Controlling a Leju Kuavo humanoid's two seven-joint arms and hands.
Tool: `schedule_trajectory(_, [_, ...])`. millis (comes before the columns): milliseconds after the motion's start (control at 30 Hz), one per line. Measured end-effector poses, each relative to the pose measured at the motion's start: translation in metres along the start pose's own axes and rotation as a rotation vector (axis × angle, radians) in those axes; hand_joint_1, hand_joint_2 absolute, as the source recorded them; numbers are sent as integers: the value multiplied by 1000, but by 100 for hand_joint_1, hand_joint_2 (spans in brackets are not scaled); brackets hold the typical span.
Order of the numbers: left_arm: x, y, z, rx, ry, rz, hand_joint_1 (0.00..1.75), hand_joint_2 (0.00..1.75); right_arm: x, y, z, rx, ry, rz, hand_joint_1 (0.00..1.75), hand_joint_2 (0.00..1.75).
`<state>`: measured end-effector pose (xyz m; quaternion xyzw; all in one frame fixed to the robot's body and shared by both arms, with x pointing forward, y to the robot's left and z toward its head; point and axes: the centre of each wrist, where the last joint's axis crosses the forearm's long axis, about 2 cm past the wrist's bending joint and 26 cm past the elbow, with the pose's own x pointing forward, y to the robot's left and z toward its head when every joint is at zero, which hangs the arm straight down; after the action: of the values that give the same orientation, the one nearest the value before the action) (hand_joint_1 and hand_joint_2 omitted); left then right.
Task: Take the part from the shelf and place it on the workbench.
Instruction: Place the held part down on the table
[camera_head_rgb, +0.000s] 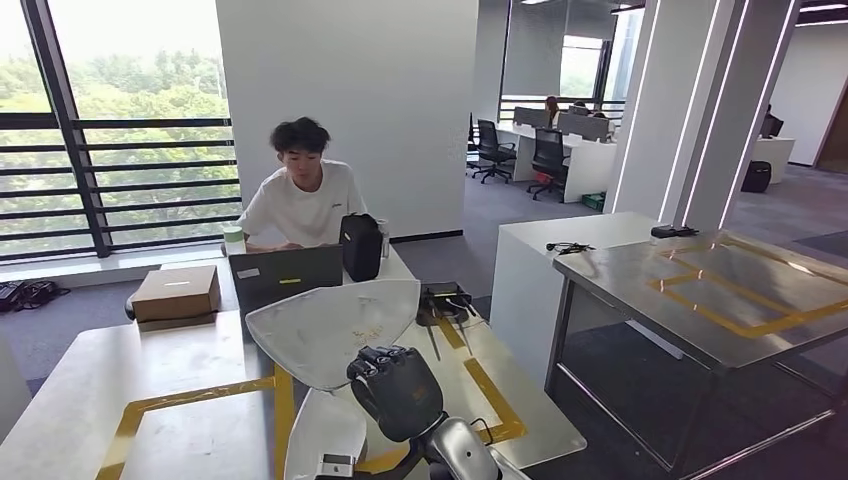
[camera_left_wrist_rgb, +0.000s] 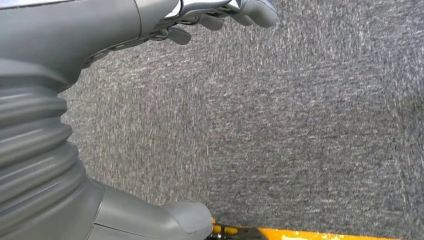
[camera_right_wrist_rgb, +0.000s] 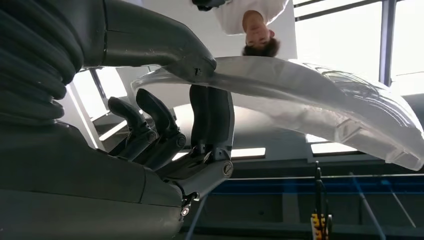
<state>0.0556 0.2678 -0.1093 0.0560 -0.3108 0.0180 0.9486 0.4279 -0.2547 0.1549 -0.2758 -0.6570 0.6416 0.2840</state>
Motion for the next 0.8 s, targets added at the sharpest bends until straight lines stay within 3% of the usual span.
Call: schedule_trajectory(800, [3,1,-2,-6,0,-19,0,175,3,6,2,8,-1,-13,159,175])
